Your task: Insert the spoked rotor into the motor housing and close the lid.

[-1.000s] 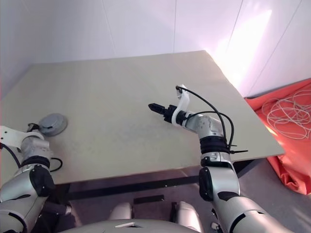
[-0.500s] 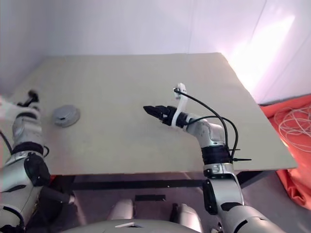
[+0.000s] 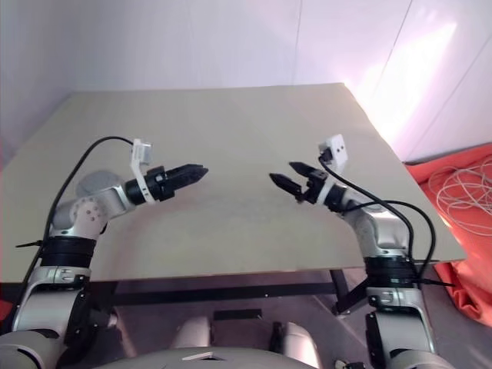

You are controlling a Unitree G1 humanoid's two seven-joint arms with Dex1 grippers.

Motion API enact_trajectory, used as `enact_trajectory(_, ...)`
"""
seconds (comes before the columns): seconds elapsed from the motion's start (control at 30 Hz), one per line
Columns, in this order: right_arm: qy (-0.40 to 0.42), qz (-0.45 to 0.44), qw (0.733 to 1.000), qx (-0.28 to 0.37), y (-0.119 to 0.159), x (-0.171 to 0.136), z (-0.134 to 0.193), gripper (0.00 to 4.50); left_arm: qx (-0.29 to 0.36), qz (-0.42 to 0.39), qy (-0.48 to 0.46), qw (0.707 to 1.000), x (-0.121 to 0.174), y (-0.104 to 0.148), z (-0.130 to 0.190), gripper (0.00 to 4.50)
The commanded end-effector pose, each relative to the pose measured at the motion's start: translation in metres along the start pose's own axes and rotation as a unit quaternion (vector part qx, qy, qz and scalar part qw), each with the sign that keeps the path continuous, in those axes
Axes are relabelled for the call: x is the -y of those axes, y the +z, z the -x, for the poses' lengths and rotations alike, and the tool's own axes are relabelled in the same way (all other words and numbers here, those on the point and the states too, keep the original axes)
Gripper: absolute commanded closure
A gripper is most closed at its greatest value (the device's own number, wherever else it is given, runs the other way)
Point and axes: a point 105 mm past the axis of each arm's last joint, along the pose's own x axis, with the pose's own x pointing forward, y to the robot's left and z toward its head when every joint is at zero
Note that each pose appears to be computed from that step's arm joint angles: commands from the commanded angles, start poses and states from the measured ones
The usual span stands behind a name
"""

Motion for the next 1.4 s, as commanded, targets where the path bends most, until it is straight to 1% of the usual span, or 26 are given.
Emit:
enact_trajectory(0.03, -0.032, 0.077, 0.996, -0.041, -0.012, 0.011, 0.018, 0.0, -0.009, -0.093, 0.056, 0.994, -0.015, -0.007, -0.013, 0.02)
enact_trajectory(0.1, -0.027, 0.104, 0.992, -0.065, -0.022, 0.007, 0.024, 0.0, 0.005, -0.121, 0.068, 0.99, -0.016, -0.009, -0.025, 0.02)
enact_trajectory(0.13, -0.012, 0.102, 0.993, -0.057, -0.021, 0.0, 0.023, 0.0, 0.018, -0.133, 0.07, 0.988, -0.015, -0.007, -0.03, 0.02)
enact_trajectory(0.23, 0.038, 0.081, 0.996, 0.002, 0.0, -0.027, 0.017, 0.0, 0.035, -0.128, 0.029, 0.991, 0.003, -0.008, -0.046, 0.02)
enact_trajectory(0.3, 0.067, 0.073, 0.994, 0.036, 0.018, -0.044, 0.013, 0.0, 0.028, -0.118, -0.008, 0.993, 0.018, -0.009, -0.054, 0.02)
enact_trajectory(0.37, 0.089, 0.071, 0.992, 0.054, 0.031, -0.055, 0.012, 0.0, 0.018, -0.109, -0.042, 0.993, 0.031, -0.01, -0.059, 0.02)
enact_trajectory(0.4, 0.087, 0.079, 0.992, 0.05, 0.033, -0.055, 0.011, 0.0, 0.009, -0.105, -0.06, 0.993, 0.037, -0.011, -0.059, 0.02)
enact_trajectory(0.5, 0.052, 0.099, 0.993, 0.026, 0.028, -0.042, 0.007, 0.0, -0.005, -0.09, -0.094, 0.992, 0.049, -0.009, -0.054, 0.02)
enact_trajectory(0.63, 0.045, 0.108, 0.993, 0.005, 0.02, -0.038, 0.005, 0.0, -0.015, -0.074, -0.122, 0.99, 0.06, -0.003, -0.044, 0.02)
enact_trajectory(0.87, 0.038, 0.145, 0.988, -0.037, 0.006, -0.027, 0.003, 0.0, -0.034, -0.076, -0.131, 0.988, 0.067, 0.001, -0.034, 0.02)
enact_trajectory(0.97, 0.019, 0.157, 0.987, -0.032, 0.01, -0.017, 0.0, 0.0, -0.047, -0.08, -0.128, 0.987, 0.067, 0.0, -0.028, 0.02)
enact_trajectory(1.1, -0.017, 0.187, 0.982, -0.039, 0.011, -0.001, -0.003, 0.0, -0.048, -0.088, -0.109, 0.989, 0.061, 0.004, -0.023, 0.02)
enact_trajectory(1.4, -0.024, 0.191, 0.981, -0.024, 0.017, 0.001, -0.007, 0.0, -0.053, -0.083, -0.1, 0.99, 0.058, -0.007, -0.025, 0.02)
